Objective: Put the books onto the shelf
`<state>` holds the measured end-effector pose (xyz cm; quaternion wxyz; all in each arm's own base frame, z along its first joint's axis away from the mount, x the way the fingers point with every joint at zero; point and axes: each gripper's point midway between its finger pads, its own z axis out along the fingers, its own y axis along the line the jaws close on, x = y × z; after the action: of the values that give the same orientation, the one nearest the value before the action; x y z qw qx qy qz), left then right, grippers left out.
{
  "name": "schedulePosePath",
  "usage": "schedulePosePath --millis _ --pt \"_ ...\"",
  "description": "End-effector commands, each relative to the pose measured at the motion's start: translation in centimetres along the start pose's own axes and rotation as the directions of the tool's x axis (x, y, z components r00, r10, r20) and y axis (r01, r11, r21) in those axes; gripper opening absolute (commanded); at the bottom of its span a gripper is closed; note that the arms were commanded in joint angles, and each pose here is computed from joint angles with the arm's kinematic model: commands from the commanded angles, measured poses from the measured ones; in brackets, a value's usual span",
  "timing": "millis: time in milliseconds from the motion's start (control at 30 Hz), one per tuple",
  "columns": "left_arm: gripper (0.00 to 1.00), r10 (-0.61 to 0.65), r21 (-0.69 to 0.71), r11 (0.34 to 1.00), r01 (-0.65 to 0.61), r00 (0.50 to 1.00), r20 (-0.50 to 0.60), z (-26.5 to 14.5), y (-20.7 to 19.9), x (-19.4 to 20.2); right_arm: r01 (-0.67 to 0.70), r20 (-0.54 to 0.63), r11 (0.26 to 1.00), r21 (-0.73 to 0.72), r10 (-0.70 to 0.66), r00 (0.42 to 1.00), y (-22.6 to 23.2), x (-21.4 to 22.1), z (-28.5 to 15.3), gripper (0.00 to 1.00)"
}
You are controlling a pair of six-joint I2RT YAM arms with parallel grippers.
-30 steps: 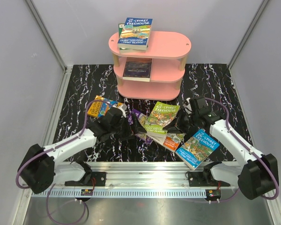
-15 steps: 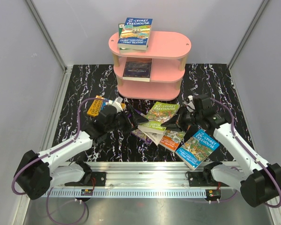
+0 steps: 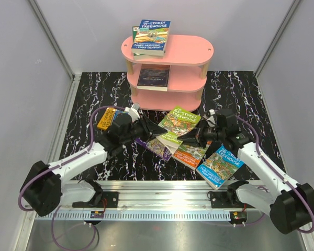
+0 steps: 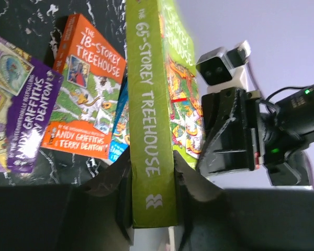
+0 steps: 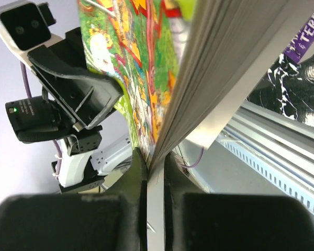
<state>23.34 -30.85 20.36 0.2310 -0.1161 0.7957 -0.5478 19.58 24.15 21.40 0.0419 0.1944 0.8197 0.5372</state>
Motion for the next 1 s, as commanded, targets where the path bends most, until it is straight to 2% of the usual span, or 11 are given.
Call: schedulePosePath --millis 0,33,67,100,133,167,200,300,433,700,967 --pt "0.00 0.026 0.050 0.998 -0.026 1.000 -0.005 0.2 -2.7 -0.7 0.172 0.016 0.965 -0.196 -0.172 0.985 5.7 1.1 -2.0 0.00" --pt "0.00 0.034 0.053 0.998 -0.034 0.999 -0.005 0.1 -2.9 -0.9 0.193 0.026 0.961 -0.197 -0.192 0.981 6.3 1.1 -2.3 0.01" --pt "0.00 0.040 0.056 0.998 -0.039 0.999 -0.002 0.1 -3.1 -1.1 0.188 0.022 0.966 -0.177 -0.187 0.982 5.7 1.1 -2.1 0.09" --pt "0.00 0.045 0.060 0.997 -0.045 0.999 0.001 -0.1 -3.5 -1.5 0.219 0.035 0.958 -0.183 -0.216 0.976 6.8 1.1 -2.6 0.57" --pt "0.00 0.059 0.065 0.996 -0.060 0.998 0.010 -0.4 -3.6 -2.1 0.227 0.035 0.963 -0.143 -0.224 0.974 6.2 1.2 -2.7 0.79" --pt "0.00 0.073 0.089 0.993 -0.075 0.997 0.020 -0.8 -4.4 -2.5 0.261 0.055 0.955 -0.140 -0.256 0.965 7.3 1.3 -3.5 0.94" --pt "0.00 0.090 0.122 0.988 -0.093 0.995 0.031 -1.2 -5.2 -3.1 0.279 0.065 0.952 -0.124 -0.272 0.960 7.5 1.4 -3.9 1.00" --pt "0.00 0.108 0.227 0.966 -0.122 0.991 0.073 -2.6 -7.3 -5.4 0.339 0.095 0.939 -0.065 -0.332 0.939 7.7 1.8 -5.3 1.00" --pt "0.00 0.115 0.289 0.945 -0.154 0.982 0.147 -3.9 -9.3 -9.1 0.370 0.109 0.929 -0.016 -0.366 0.924 7.3 2.4 -6.4 1.00" --pt "0.00 0.173 0.426 0.871 -0.243 0.965 0.196 -5.2 -13.7 -12.7 0.399 0.077 0.917 0.026 -0.400 0.914 7.0 2.0 -6.2 1.00" --pt "0.00 0.053 0.417 0.896 -0.150 0.970 0.236 -4.0 -11.8 -17.1 0.420 0.059 0.906 0.057 -0.423 0.904 7.1 1.4 -6.0 1.00"
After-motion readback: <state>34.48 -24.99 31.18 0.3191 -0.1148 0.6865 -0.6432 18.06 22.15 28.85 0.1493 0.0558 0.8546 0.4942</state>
